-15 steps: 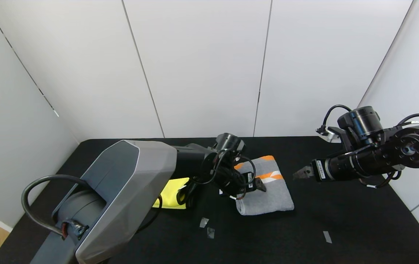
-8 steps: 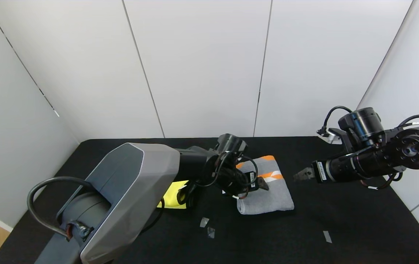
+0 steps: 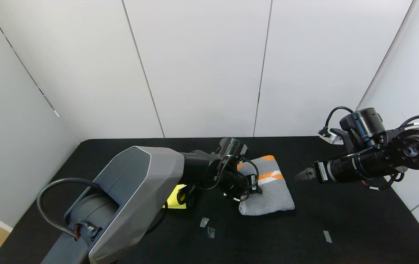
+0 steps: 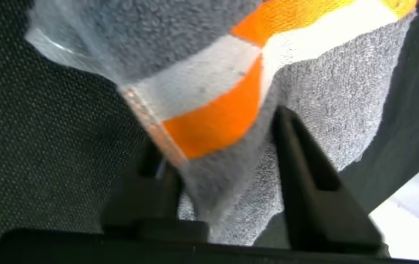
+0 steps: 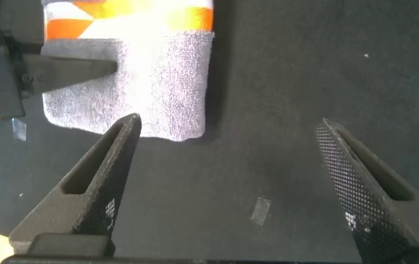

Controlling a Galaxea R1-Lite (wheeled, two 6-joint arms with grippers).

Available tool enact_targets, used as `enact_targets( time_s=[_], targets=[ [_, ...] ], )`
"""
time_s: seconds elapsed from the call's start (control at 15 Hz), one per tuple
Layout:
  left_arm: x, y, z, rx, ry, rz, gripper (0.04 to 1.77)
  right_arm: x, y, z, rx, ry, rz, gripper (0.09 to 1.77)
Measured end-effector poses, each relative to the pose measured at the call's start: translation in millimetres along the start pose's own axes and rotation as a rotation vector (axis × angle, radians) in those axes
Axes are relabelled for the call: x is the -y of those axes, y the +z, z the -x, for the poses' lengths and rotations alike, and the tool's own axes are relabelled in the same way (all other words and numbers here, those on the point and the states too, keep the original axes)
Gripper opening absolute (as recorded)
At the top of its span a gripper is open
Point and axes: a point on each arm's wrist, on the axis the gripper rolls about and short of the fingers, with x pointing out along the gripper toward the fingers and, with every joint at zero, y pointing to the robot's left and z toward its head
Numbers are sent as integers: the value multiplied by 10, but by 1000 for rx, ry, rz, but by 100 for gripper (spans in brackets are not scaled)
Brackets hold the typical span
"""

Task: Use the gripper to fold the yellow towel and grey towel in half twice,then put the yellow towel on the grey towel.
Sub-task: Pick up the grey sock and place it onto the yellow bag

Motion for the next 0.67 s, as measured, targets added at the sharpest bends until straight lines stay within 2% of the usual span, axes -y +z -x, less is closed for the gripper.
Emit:
enact_targets(
  time_s=[0.07, 0.13, 0.67],
  targets=[
    [0, 0, -1, 0, 0, 2, 61, 2, -12, -3, -5, -1, -1, 171],
    [0, 0, 0, 0, -1, 1, 19, 4, -20, -8, -8, -2, -1, 171],
    [70, 26, 97, 10, -8, -5, 21, 9, -47, -40, -22, -4, 1, 171]
  ],
)
